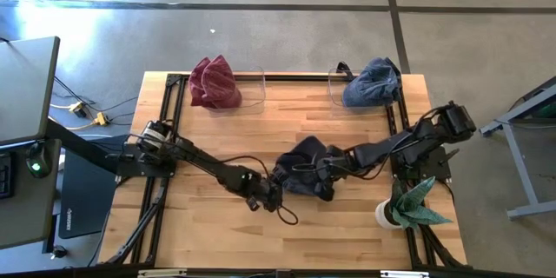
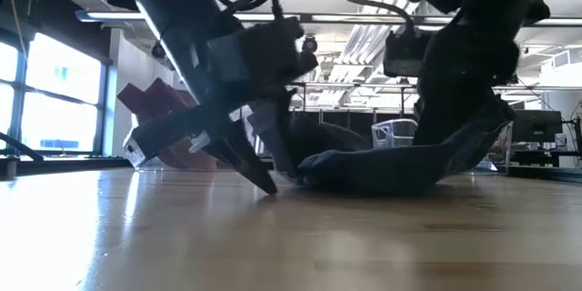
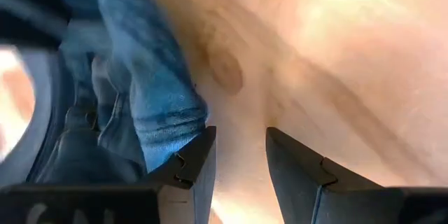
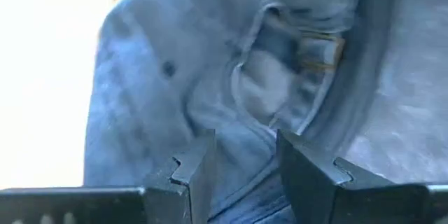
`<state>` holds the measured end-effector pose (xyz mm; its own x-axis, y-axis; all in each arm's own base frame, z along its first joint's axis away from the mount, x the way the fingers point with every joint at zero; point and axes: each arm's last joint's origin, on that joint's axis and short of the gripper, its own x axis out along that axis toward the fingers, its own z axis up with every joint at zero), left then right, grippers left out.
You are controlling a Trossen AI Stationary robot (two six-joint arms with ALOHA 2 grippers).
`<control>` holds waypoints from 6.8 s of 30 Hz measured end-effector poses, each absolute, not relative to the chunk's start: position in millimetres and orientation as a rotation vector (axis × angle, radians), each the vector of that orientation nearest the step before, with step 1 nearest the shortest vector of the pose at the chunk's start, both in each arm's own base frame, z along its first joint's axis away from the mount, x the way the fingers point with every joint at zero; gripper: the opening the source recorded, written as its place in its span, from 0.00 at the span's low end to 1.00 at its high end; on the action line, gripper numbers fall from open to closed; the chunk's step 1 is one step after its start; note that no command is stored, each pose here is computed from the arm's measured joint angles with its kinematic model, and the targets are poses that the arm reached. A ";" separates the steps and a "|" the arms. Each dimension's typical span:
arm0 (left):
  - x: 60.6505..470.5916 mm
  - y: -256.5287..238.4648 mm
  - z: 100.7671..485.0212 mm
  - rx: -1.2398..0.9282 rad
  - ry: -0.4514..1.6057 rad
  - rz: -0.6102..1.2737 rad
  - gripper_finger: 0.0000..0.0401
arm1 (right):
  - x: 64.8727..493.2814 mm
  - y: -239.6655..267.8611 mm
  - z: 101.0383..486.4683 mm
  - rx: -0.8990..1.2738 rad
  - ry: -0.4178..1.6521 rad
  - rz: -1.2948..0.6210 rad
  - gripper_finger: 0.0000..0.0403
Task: Pick & Place hat
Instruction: Put the blue cap into the right transparent bin
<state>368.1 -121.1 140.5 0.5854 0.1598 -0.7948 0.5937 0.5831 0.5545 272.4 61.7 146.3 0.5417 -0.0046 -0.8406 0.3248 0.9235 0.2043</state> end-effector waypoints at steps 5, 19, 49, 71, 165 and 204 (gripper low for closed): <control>355.9 -130.1 152.6 1.068 1.013 -0.164 0.30 | 269.1 68.6 152.1 0.373 0.985 -0.147 0.36; 369.8 -125.3 154.4 1.073 1.017 -0.159 0.55 | 253.5 86.5 186.1 0.318 0.858 -0.077 0.36; 382.6 -112.5 154.4 0.603 0.953 -0.157 0.01 | 266.3 152.1 151.6 -0.266 0.661 0.167 0.49; 347.1 -139.4 184.4 0.792 0.941 0.183 0.01 | 301.4 146.5 112.2 -0.582 0.798 -0.064 0.19; 370.1 -111.2 184.9 0.384 0.896 0.279 0.69 | 296.2 172.1 122.1 -0.449 0.742 0.158 0.38; 258.0 -132.5 147.3 0.162 0.568 0.306 0.69 | 160.9 -11.6 304.6 -0.128 -0.108 -0.776 0.00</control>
<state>258.0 -132.5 147.3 0.7993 0.3286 -0.5031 -0.2401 0.9422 0.2338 160.9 -11.6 304.6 0.7086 -0.6908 0.1437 0.7039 0.7063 -0.0750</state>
